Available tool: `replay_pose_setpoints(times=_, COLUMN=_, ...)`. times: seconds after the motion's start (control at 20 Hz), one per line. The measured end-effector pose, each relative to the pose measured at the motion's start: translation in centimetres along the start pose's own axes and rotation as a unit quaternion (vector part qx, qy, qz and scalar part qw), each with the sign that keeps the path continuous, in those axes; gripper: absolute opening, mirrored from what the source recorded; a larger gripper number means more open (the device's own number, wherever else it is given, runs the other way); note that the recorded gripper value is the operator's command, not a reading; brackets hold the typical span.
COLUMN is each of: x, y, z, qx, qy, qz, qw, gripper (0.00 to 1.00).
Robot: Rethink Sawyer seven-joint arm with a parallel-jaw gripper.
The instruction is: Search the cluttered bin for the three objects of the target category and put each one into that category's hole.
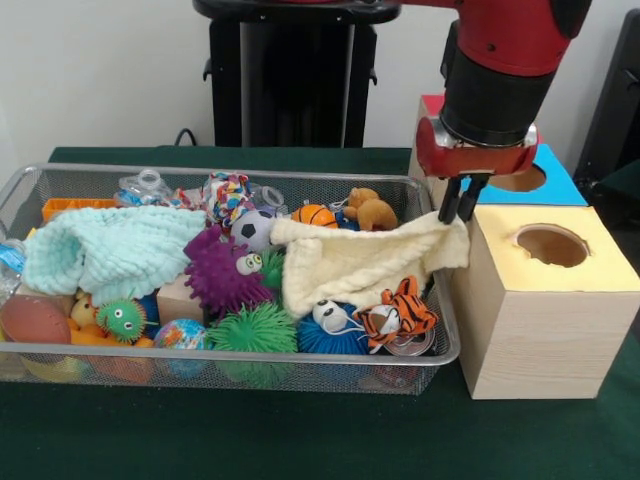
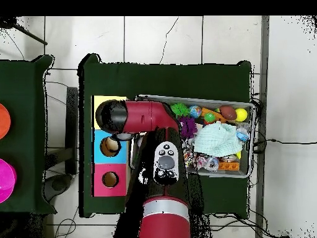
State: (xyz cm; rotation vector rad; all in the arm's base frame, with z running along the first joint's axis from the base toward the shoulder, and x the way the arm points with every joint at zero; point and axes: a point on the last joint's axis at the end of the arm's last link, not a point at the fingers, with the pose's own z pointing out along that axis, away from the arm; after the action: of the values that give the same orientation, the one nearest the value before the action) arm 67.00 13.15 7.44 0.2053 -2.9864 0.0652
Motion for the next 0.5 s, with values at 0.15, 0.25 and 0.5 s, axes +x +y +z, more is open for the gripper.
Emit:
replay_pose_setpoints(times=0.15, x=0.0, y=0.7, z=-1.3, qx=0.015, qy=0.014, qz=0.006, qw=0.9998, gripper=0.00)
replay_pose_setpoints(times=0.25, x=-0.1, y=1.5, z=-2.2, qx=0.019, qy=0.026, qz=0.013, qw=0.9994, gripper=0.00)
replay_pose_setpoints(times=0.5, x=0.0, y=4.4, z=-5.8, qx=0.008, qy=0.067, qz=0.036, qw=0.9971, gripper=0.00)
